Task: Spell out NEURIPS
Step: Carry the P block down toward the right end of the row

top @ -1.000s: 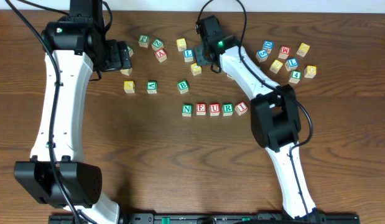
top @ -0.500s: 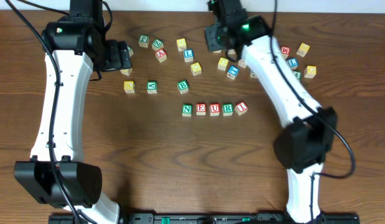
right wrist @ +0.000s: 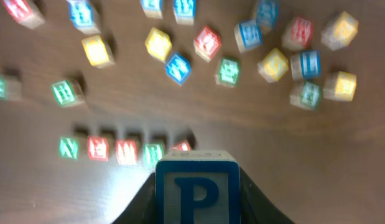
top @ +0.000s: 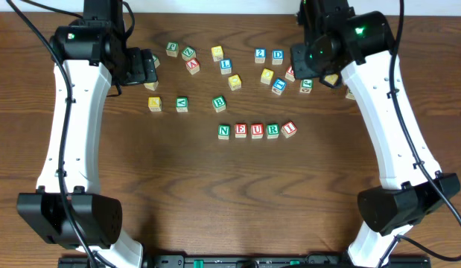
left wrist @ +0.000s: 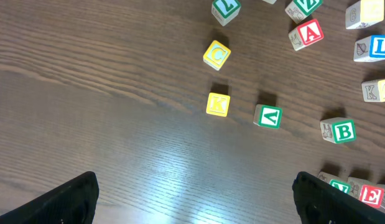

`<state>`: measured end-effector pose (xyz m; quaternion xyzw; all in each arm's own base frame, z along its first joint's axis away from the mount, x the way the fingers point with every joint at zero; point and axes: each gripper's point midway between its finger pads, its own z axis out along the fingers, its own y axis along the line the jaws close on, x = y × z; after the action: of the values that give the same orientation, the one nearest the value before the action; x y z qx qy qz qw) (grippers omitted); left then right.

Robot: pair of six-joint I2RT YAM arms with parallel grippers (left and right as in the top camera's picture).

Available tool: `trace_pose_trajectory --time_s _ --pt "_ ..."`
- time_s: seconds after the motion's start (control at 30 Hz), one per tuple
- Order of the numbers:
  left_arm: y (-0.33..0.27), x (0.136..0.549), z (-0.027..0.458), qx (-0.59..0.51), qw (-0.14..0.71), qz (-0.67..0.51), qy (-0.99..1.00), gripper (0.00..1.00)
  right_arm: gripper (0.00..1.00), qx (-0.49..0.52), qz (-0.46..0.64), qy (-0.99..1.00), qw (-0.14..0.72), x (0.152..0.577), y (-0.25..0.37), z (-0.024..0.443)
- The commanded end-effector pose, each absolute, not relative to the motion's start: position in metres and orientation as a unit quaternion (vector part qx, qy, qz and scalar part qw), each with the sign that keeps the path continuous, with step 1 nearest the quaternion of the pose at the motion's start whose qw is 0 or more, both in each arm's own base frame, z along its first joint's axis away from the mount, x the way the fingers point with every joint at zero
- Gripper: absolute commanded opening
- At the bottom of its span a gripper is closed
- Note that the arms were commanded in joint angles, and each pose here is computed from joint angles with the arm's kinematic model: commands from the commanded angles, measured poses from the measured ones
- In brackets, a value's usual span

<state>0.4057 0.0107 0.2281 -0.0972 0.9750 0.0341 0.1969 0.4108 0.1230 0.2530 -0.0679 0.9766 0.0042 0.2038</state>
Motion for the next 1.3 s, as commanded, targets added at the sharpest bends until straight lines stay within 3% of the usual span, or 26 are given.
trace_pose_trajectory --time_s 0.0,0.2,0.47,0.87,1.27 --pt "0.013 0.406 0.221 -0.102 0.187 0.036 0.976 0.98 0.2 -0.059 -0.014 0.985 0.16 0.396 0.106 0.24" --pt "0.013 0.406 0.221 -0.102 0.187 0.036 0.976 0.98 0.18 -0.056 -0.028 0.993 0.104 0.381 0.097 0.209" --pt "0.013 0.406 0.221 -0.102 0.187 0.036 0.976 0.98 0.21 -0.058 -0.041 0.996 0.052 0.371 0.091 0.13" --pt "0.013 0.406 0.221 -0.102 0.187 0.036 0.976 0.98 0.2 -0.08 -0.043 0.993 0.074 0.372 0.089 0.043" --pt "0.013 0.406 0.221 -0.102 0.187 0.036 0.976 0.98 0.22 -0.078 -0.055 0.991 0.092 0.369 0.083 0.014"
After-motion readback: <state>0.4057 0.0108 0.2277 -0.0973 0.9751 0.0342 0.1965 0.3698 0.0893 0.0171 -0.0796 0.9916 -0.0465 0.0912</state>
